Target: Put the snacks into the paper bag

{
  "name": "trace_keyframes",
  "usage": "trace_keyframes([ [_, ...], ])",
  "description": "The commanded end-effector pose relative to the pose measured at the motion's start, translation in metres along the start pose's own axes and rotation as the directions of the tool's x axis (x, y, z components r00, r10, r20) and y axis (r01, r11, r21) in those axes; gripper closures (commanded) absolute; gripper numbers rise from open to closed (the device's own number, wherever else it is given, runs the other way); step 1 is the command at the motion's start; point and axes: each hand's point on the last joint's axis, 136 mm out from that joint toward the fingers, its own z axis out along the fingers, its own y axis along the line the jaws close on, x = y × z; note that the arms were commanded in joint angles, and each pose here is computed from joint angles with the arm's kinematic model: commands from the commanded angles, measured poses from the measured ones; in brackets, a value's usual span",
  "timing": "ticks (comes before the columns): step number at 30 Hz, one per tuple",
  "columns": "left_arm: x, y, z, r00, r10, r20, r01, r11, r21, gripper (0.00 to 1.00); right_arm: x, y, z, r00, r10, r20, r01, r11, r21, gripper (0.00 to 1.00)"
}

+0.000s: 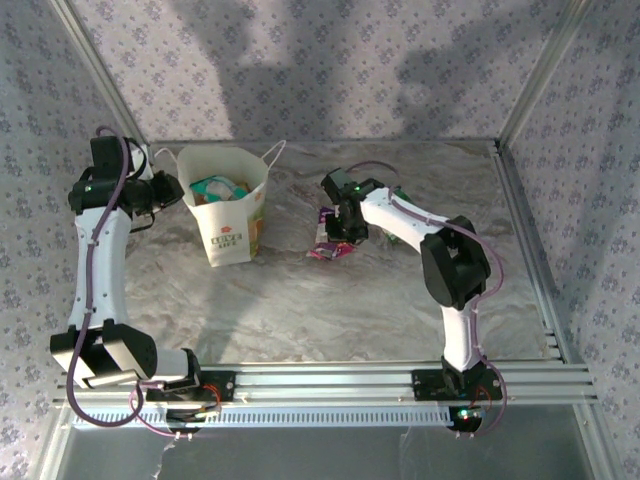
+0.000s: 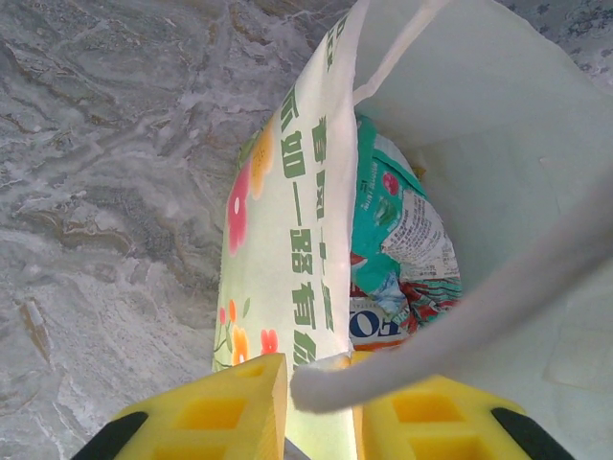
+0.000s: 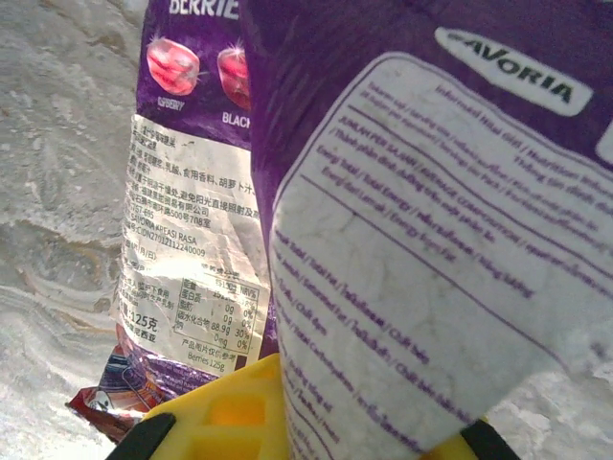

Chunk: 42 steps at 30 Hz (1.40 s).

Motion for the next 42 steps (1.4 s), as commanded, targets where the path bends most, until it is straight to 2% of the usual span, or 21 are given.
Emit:
trace_keyframes([
  [1, -0.006, -0.005, -0.010, 1.000, 0.013, 0.021, -0.013, 1.000, 0.004, 0.73, -0.012, 0.004, -0.037, 0.996, -0.042, 0.077, 0.042, 0.999, 0.011, 0.88],
  [12, -0.016, -0.016, -0.014, 0.999, 0.005, 0.037, -0.007, 0.999, 0.047, 0.70, -0.029, 0.012, -0.100, 0.971, -0.077, 0.226, 0.077, 0.997, 0.005, 0.88],
  [22, -0.015, -0.027, -0.007, 1.000, 0.007, 0.003, -0.008, 0.995, 0.095, 0.67, -0.041, 0.018, -0.164, 0.926, -0.082, 0.367, 0.097, 0.995, -0.020, 0.88],
  [39, -0.006, -0.020, 0.014, 0.999, 0.021, -0.041, -0.020, 0.999, 0.031, 0.66, -0.049, 0.057, -0.268, 0.797, -0.134, 0.588, 0.222, 0.972, -0.080, 0.87],
  [42, -0.004, -0.021, 0.018, 0.999, 0.022, -0.049, -0.020, 0.999, 0.041, 0.69, -0.048, 0.067, -0.284, 0.768, -0.144, 0.625, 0.258, 0.961, -0.096, 0.87],
])
